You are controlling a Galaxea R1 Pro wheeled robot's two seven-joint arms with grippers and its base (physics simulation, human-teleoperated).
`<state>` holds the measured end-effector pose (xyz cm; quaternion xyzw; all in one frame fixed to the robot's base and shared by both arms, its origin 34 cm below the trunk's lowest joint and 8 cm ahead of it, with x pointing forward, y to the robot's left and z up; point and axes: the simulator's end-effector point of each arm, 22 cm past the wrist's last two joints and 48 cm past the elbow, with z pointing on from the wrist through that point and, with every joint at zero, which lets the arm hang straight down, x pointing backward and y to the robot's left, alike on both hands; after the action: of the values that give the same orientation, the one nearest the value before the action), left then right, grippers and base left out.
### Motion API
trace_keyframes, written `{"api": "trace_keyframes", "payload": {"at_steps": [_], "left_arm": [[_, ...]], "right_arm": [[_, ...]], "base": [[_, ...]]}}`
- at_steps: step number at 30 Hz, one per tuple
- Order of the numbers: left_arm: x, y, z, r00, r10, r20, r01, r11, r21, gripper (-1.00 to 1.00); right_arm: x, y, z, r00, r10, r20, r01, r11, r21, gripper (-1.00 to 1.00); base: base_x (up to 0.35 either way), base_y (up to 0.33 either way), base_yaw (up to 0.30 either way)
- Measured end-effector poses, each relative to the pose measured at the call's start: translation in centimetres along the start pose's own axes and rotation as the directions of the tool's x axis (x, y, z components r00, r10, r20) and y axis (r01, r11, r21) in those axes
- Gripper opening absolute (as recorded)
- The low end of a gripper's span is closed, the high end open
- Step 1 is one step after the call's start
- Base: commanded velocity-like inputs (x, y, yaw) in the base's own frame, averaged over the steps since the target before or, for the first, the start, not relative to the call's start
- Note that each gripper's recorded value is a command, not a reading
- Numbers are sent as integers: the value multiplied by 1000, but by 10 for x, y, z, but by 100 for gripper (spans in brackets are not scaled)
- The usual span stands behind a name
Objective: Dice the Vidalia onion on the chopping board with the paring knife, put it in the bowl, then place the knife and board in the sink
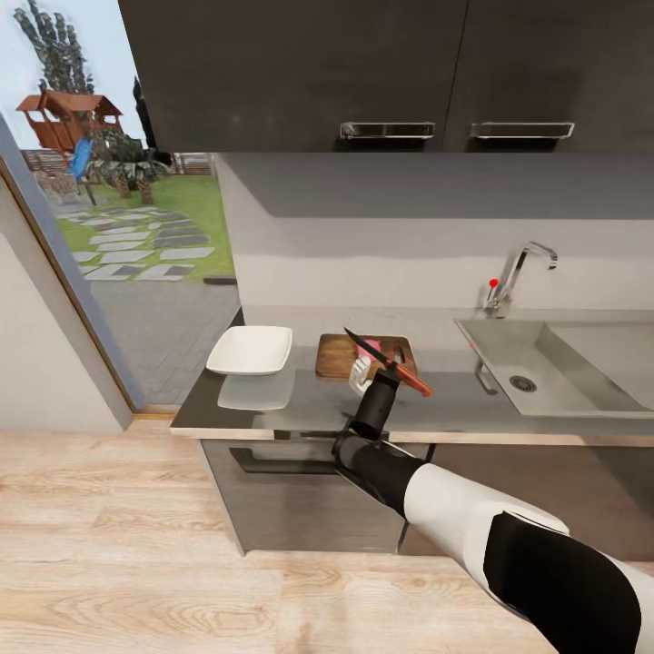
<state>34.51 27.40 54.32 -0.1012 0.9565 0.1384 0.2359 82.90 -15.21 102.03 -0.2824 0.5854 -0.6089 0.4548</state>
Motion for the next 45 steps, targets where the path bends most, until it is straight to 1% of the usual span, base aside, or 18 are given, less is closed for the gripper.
{"api": "trace_keyframes", "payload": {"at_steps": [10, 15, 29, 45], "left_arm": [[0, 0, 0, 1000, 0, -1, 0, 1000, 1, 100], [0, 2, 0, 1000, 1, -1, -1, 1000, -2, 100], [0, 2, 1, 1000, 2, -1, -2, 1000, -2, 100], [0, 1, 0, 1000, 1, -1, -1, 1000, 0, 100]], "right_arm": [[-2, -4, 0, 1000, 4, 10, -4, 1000, 19, -100], [-2, -5, 0, 1000, 4, 11, -4, 1000, 24, -100], [-2, -5, 0, 1000, 4, 10, -4, 1000, 22, -100], [0, -3, 1, 1000, 3, 5, -3, 1000, 19, -100]], "base": [[0, -3, 0], [119, -139, 0], [29, -17, 0], [38, 23, 0]]}}
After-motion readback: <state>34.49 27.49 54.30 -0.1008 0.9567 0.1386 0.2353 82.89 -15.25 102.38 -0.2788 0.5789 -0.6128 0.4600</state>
